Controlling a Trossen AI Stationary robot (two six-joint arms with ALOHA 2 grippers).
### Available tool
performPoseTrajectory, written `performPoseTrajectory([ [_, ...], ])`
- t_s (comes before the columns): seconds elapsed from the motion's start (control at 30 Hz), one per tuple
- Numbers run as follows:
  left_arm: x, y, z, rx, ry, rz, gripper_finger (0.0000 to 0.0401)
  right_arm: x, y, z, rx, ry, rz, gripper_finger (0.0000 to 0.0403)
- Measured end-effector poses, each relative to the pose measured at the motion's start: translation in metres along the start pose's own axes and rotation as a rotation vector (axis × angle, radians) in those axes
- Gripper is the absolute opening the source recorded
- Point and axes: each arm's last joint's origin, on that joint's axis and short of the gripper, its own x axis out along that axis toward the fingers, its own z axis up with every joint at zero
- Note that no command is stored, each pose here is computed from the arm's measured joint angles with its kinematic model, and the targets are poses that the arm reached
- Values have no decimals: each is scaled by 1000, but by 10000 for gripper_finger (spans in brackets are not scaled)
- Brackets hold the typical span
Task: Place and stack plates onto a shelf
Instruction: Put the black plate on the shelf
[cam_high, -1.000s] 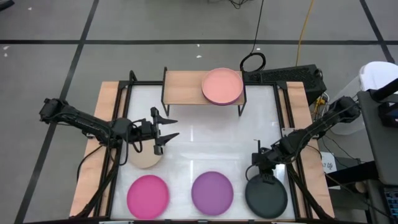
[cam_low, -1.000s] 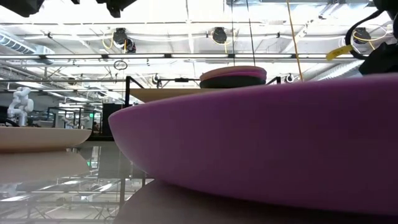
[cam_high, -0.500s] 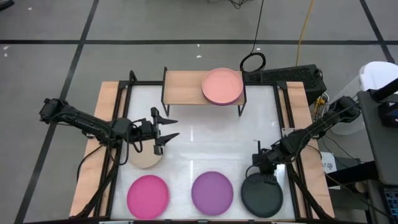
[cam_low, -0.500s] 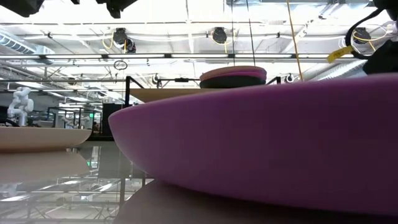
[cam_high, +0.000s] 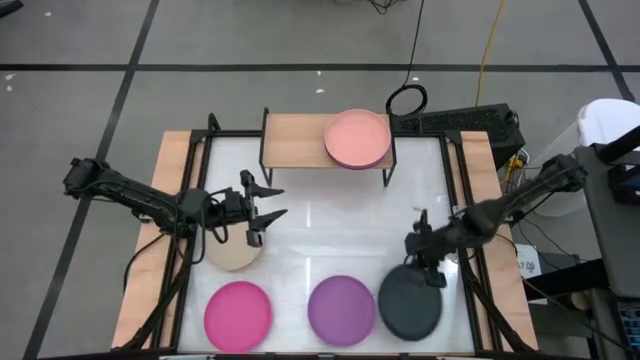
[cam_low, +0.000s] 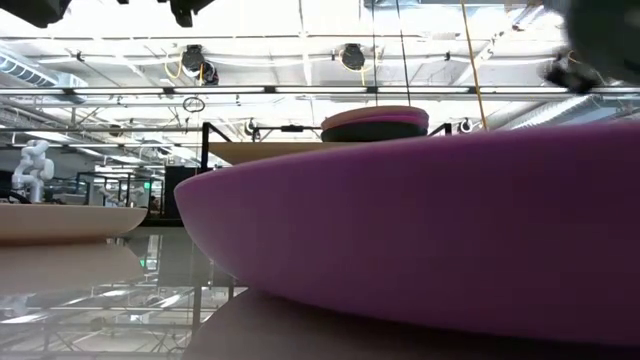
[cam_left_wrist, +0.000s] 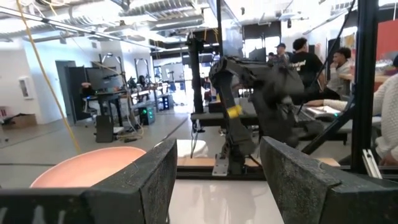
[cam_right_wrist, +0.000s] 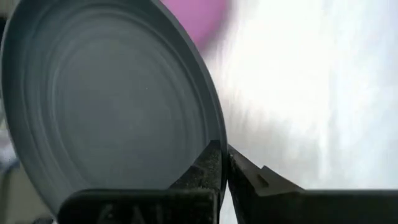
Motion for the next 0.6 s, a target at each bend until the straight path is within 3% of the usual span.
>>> performPoseTrajectory([
  [0.23,0,1,2,-3,-19,20,234,-62,-14,60,-147,-589,-340,1],
  [0.43,1,5,1,-15,-13,58,234,-112,-52,118,-105,-1114,-512,1],
  [0.6,0,5,2,-2,-14,67,234,-134,-103,154,-14,-1204,-593,0],
])
